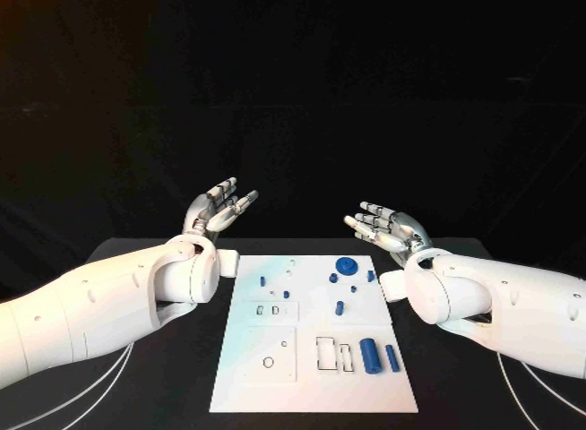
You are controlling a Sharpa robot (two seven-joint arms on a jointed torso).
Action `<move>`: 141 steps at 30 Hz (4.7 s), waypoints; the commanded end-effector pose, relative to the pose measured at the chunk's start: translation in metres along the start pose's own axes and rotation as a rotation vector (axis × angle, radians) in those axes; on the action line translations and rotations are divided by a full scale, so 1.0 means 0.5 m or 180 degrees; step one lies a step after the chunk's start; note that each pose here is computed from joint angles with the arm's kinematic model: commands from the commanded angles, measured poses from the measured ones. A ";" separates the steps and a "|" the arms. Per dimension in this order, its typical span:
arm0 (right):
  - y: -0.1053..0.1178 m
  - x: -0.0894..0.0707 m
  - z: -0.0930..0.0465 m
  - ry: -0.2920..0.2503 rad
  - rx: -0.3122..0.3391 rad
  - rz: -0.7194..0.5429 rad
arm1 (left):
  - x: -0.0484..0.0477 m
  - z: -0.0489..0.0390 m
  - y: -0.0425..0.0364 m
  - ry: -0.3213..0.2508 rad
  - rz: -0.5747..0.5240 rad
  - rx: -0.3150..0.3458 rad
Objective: Assemble the parts on the task board
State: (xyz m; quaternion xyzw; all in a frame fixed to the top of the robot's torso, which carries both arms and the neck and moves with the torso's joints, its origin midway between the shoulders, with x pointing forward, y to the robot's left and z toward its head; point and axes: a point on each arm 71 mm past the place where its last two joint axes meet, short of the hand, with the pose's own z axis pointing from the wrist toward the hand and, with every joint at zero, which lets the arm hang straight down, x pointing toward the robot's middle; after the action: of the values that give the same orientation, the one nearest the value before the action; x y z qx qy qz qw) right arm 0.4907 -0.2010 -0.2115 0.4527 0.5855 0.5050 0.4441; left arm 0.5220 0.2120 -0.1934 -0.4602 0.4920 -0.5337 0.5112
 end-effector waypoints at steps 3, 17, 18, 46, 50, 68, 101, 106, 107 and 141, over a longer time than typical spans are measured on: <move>-0.001 0.017 0.005 0.0571 0.0206 -0.0116 | 0.013 0.004 -0.007 0.0280 -0.0074 0.0080; 0.074 -0.047 0.014 0.0432 -0.0905 -0.2237 | -0.020 -0.034 -0.027 0.0534 -0.0118 0.0131; 0.076 -0.048 0.014 0.0446 -0.0917 -0.2323 | -0.021 -0.037 -0.029 0.0549 -0.0121 0.0128; 0.088 -0.020 0.041 0.0692 -0.0802 -0.4422 | 0.015 -0.133 -0.091 0.1295 -0.0259 0.0020; 0.084 -0.015 0.044 0.0709 -0.0778 -0.4507 | 0.020 -0.139 -0.097 0.1348 -0.0281 0.0026; 0.069 -0.007 0.055 0.0719 -0.0665 -0.4679 | 0.021 -0.140 -0.101 0.1365 -0.0286 0.0029; 0.051 0.018 0.066 0.0799 -0.0637 -0.4666 | 0.013 -0.139 -0.102 0.1355 -0.0282 0.0033; 0.057 0.019 0.067 0.0662 -0.0741 -0.4665 | 0.013 -0.139 -0.102 0.1355 -0.0282 0.0033; 0.060 0.020 0.066 0.0619 -0.0784 -0.4654 | 0.013 -0.139 -0.102 0.1355 -0.0282 0.0032; 0.095 0.132 0.114 0.0181 -0.1246 -0.4335 | 0.027 -0.134 -0.101 0.1434 -0.0323 0.0049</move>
State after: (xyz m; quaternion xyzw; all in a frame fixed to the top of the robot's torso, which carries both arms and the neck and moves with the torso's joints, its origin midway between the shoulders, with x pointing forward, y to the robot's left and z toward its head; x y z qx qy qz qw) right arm 0.5368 -0.1222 -0.1718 -0.1126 0.6415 0.2256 0.7245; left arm 0.4507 0.2049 -0.1517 -0.3587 0.5669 -0.6414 0.3721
